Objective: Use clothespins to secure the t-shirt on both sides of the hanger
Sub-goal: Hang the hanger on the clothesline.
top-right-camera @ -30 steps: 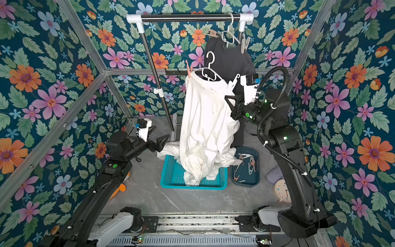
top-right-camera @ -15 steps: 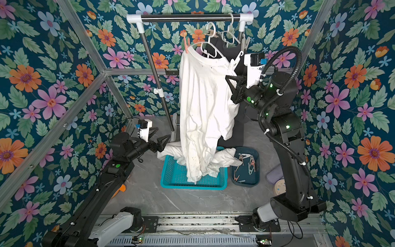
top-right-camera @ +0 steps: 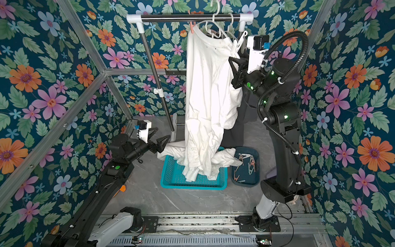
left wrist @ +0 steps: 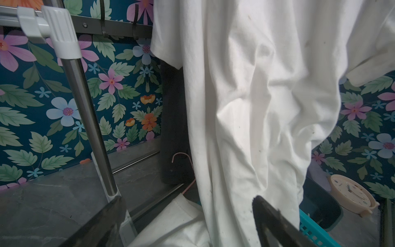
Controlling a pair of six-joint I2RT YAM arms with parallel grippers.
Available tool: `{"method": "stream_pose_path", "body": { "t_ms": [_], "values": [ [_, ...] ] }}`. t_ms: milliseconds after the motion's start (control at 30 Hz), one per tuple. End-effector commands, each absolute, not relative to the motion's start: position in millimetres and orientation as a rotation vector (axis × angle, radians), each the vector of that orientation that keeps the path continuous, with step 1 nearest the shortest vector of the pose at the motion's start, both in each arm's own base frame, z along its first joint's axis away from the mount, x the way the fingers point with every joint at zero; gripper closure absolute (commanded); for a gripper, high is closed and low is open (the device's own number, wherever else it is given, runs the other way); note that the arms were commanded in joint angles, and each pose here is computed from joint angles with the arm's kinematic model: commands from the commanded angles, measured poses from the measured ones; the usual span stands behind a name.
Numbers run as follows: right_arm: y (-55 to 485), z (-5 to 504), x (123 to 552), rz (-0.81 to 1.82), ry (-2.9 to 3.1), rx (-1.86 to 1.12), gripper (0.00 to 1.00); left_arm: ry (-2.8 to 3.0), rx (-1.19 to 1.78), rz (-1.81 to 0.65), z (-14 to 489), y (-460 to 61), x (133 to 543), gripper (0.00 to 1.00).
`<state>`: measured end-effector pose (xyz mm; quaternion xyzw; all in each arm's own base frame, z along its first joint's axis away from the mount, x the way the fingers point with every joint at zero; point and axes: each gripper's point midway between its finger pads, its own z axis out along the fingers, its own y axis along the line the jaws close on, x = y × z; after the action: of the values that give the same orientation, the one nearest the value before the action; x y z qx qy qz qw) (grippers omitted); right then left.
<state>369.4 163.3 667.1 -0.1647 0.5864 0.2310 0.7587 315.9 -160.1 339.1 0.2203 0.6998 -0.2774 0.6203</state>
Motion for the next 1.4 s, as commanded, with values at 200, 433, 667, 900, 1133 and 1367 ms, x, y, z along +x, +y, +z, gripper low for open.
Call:
{"method": "stream_pose_path", "body": {
  "t_ms": [200, 433, 667, 900, 1133, 1367],
  "values": [
    [155.1, 679.7, 374.6, 0.446, 1.220, -0.324, 1.00, 1.569, 0.500, -0.640, 346.4, -161.0, 318.7, 0.06],
    [159.0, 643.7, 411.1, 0.413, 1.334, -0.309, 1.00, 1.577, 0.508, -0.648, 343.7, -162.9, 320.1, 0.06],
    [160.9, 644.6, 426.7, 0.395, 1.304, -0.296, 1.00, 1.579, 0.509, -0.639, 342.3, -162.2, 319.0, 0.06],
    [157.6, 658.1, 412.9, 0.389, 1.230, -0.302, 1.00, 1.591, 0.515, -0.626, 337.9, -161.6, 319.6, 0.06],
    [149.9, 658.2, 427.7, 0.356, 1.236, -0.271, 1.00, 1.583, 0.521, -0.647, 342.5, -164.7, 318.9, 0.06],
    [155.3, 656.0, 445.9, 0.359, 1.218, -0.274, 1.00, 1.580, 0.520, -0.635, 342.8, -163.0, 316.6, 0.06]
  ]
}}
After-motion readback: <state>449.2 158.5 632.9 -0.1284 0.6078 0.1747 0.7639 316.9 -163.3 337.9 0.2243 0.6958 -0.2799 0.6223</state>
